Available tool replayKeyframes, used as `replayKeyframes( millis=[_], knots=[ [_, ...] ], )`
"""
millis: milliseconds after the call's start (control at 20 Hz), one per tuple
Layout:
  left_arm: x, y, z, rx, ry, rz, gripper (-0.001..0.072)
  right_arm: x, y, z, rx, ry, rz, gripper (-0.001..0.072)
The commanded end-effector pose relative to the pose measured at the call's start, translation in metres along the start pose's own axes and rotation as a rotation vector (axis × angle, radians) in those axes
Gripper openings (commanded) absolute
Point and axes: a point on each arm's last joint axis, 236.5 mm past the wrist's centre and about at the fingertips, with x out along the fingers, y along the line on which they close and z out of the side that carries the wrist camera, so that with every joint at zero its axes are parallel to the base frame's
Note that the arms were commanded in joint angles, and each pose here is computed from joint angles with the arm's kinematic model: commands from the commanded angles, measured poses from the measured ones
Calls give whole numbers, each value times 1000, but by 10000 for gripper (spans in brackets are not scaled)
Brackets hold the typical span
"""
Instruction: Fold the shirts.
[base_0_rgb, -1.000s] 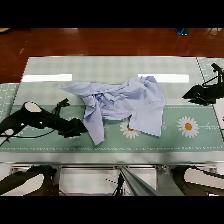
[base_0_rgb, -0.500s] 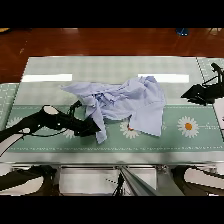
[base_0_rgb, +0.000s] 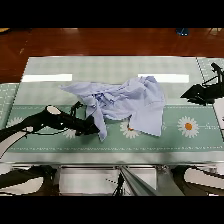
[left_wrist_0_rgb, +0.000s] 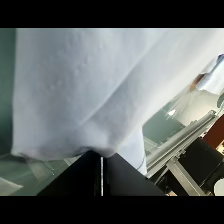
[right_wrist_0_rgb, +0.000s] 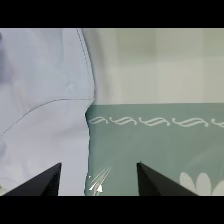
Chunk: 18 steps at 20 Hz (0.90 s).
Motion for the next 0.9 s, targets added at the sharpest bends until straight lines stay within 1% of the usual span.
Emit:
replayKeyframes(
  millis=[0, 100, 150, 200, 450, 650, 850],
  knots=[
    [0, -1, 1, 40, -3, -1, 24, 0, 0, 0, 1, 0, -1, 530],
    [-2, -5, -6, 91, 22, -14, 24, 4, -2, -3, 8, 5, -1, 539],
    [-4, -8, -7, 112, 20, -20, 23, 8, -2, -4, 17, 1, 7, 556],
    [-7, -12, -7, 130, 10, -25, 23, 14, 2, -5, 26, -4, 40, 603],
    [-21, -29, -6, 189, -35, -51, 23, 54, 17, 2, 138, -29, 196, 603],
    [-33, -43, -7, 236, -73, -74, 23, 97, 29, 5, 107, -2, 175, 593],
    [-44, -55, -8, 277, -107, -93, 24, 137, 33, 3, 116, 19, 106, 584]
  ],
)
